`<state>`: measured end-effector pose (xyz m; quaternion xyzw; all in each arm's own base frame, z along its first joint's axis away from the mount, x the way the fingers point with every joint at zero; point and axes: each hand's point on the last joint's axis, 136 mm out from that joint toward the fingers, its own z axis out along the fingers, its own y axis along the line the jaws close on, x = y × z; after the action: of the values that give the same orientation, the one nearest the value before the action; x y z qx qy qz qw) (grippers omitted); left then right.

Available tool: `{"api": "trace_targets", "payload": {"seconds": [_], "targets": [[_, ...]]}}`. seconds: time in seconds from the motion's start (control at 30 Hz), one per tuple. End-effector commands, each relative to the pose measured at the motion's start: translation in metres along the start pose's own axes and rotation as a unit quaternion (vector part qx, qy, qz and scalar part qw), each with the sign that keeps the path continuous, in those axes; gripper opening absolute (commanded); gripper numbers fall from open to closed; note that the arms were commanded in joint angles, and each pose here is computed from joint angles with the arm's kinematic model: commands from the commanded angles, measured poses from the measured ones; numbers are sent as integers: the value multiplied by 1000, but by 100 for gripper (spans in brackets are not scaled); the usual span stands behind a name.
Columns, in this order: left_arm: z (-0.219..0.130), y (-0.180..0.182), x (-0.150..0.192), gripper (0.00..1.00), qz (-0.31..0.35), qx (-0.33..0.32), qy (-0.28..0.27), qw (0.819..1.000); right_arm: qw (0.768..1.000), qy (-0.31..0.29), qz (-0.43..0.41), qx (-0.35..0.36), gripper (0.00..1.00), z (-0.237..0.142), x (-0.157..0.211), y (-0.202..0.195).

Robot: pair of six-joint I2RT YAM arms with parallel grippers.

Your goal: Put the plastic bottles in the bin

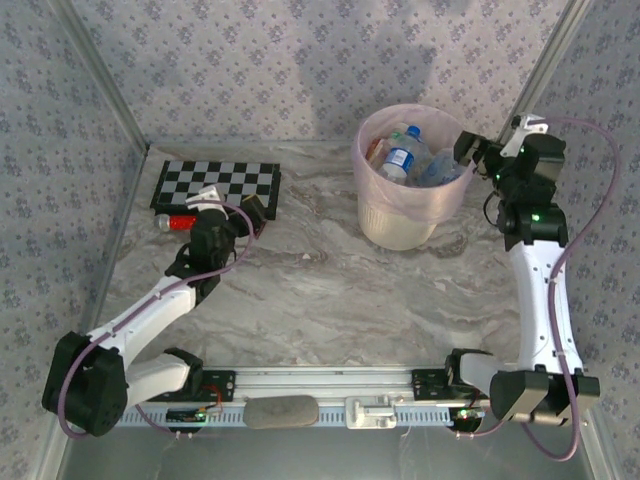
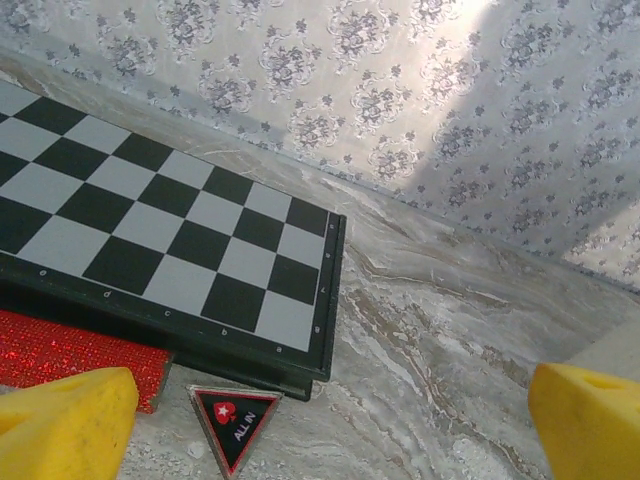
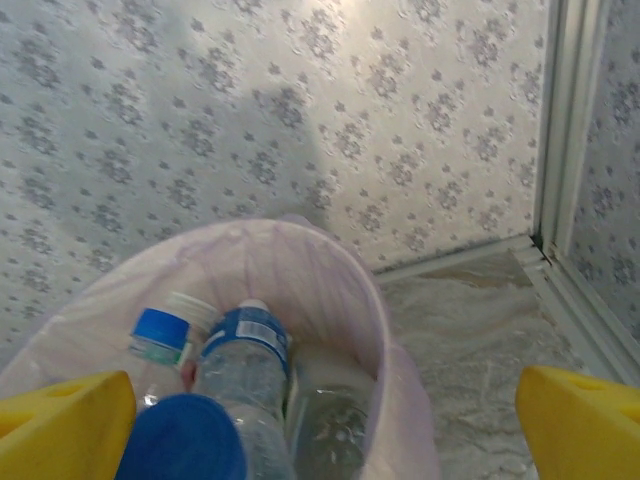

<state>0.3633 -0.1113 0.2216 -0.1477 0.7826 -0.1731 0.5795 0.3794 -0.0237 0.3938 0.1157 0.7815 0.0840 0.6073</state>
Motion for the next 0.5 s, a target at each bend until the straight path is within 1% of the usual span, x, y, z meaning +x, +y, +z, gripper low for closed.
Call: {"api": "trace_targets", "payload": {"seconds": [0.0,0.1,0.3,0.47], "targets": [[-4,3,-5,100,-19,-4,-9,1000,1000,10,1,21,99,10,14,-13],[-4,3,-5,100,-19,-3,-8,1000,999,36,16,28,99,28,28,-25],[-5,3,-6,100,-21,-4,-8,1000,997,65,38,12,99,67,32,-36],[-7,9,-7,100,-19,-13,-11,1000,996,81,42,6,99,81,35,-37]]}}
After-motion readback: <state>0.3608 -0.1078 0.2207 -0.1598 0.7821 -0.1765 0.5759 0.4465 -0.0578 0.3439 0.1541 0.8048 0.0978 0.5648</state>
